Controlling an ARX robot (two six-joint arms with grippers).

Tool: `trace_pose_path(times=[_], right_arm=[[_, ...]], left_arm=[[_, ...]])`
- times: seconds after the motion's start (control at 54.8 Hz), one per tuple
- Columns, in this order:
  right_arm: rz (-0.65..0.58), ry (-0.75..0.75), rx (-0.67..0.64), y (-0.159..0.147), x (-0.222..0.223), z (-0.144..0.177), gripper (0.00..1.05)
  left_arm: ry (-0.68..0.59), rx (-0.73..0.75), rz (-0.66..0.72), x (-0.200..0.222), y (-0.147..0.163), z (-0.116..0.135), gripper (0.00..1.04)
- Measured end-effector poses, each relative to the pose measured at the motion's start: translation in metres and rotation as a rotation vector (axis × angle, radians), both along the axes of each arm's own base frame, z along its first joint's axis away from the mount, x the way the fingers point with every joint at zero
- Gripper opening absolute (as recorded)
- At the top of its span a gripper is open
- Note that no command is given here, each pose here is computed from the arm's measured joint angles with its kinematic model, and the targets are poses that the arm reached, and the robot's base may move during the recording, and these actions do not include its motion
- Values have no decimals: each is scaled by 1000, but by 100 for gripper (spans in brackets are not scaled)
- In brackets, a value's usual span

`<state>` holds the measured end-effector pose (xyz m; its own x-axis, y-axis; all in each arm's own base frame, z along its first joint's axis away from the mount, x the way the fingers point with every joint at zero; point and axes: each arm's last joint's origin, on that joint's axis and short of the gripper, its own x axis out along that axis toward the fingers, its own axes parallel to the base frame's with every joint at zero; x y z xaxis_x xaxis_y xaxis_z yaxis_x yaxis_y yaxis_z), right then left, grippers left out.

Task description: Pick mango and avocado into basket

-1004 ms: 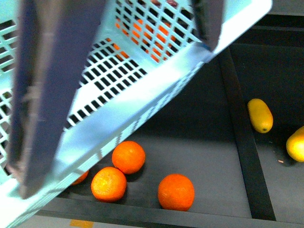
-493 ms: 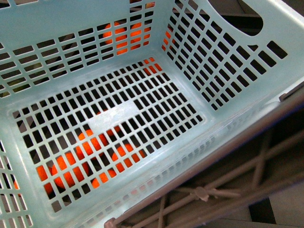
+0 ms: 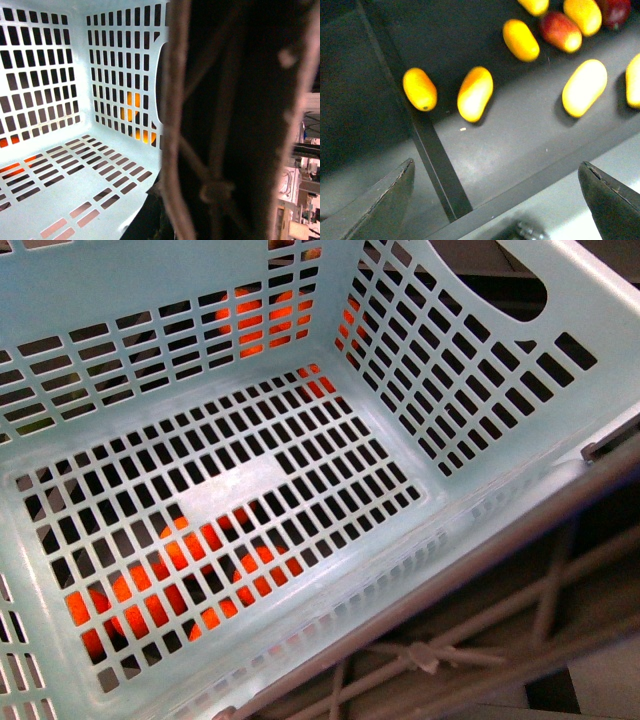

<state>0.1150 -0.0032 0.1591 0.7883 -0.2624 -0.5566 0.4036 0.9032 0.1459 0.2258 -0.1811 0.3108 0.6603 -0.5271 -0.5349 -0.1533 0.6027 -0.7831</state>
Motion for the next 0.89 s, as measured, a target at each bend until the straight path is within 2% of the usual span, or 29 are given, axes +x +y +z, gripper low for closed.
trace_pose_path(times=[0.201,0.31,0.438,0.566,0.694,0.895], right_arm=[[-61,24,105,-12,31,-12,96],[-86,36,87,-22,58,-23,96],[-108,90,95,-37,111,-53,96],[-126,252,112,-42,149,-95,96],[-125,354,128,-40,166,-124,96],[-129,393,153,-39,190,-145,96]], left_arm=[[0,0,1,0,0,0,4],[0,0,1,0,0,0,4],[0,0,1,0,0,0,4],[0,0,1,0,0,0,4],[0,0,1,0,0,0,4],[0,0,1,0,0,0,4]])
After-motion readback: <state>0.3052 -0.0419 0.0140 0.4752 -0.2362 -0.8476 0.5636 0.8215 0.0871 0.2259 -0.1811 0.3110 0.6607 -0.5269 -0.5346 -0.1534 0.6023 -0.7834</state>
